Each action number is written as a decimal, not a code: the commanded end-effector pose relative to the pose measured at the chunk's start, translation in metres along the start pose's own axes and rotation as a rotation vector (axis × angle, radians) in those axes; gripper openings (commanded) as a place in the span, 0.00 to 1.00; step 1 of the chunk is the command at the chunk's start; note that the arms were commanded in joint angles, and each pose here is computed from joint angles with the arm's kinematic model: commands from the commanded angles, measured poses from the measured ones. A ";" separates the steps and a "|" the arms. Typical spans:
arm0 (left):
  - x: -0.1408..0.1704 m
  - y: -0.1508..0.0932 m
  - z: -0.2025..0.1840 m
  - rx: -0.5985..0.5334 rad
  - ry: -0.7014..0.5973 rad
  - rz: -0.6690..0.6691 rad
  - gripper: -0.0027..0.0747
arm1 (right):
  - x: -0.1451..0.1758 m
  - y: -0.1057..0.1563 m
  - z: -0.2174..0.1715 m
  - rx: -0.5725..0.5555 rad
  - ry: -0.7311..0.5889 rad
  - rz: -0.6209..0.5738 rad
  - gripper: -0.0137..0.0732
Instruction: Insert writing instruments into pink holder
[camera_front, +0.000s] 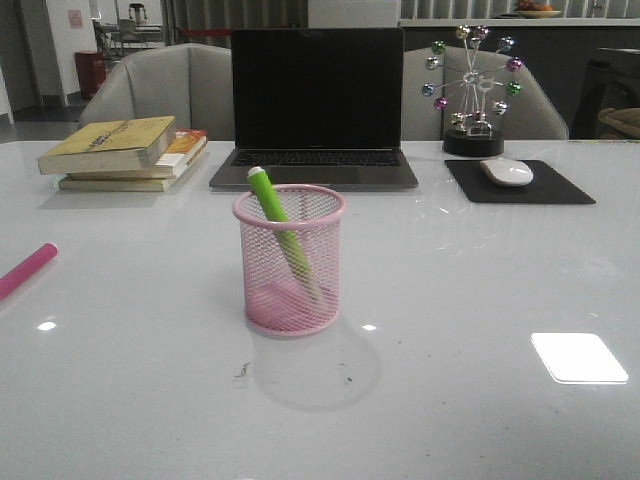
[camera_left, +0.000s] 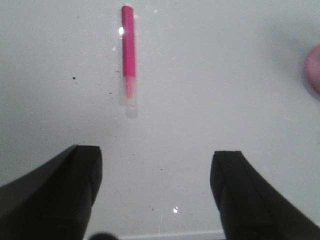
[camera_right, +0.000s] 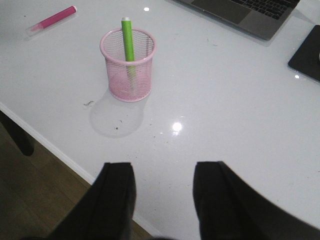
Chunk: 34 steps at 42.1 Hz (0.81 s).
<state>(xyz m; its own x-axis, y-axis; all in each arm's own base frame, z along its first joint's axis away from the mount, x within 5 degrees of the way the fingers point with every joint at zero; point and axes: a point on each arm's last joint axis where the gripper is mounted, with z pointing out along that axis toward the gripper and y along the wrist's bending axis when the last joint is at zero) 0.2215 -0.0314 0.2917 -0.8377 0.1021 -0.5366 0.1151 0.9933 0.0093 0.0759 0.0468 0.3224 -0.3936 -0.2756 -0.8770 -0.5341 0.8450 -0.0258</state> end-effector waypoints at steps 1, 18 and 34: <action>-0.027 0.007 0.010 -0.014 -0.037 -0.039 0.70 | -0.014 -0.001 -0.005 0.011 -0.106 -0.018 0.62; -0.089 0.010 0.098 -0.028 0.088 -0.034 0.69 | -0.014 -0.001 -0.005 0.011 -0.106 -0.018 0.62; -0.115 0.012 0.160 -0.047 0.151 -0.014 0.69 | -0.014 -0.001 -0.005 0.011 -0.106 -0.018 0.62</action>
<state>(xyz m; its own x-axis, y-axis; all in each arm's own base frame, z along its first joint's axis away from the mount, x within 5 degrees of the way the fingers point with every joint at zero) 0.3952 -0.0399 0.1955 -0.9440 0.1036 -0.3133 0.0934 0.9945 0.0477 0.0759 0.0468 0.3224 -0.3936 -0.2756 -0.8770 -0.5341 0.8450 -0.0258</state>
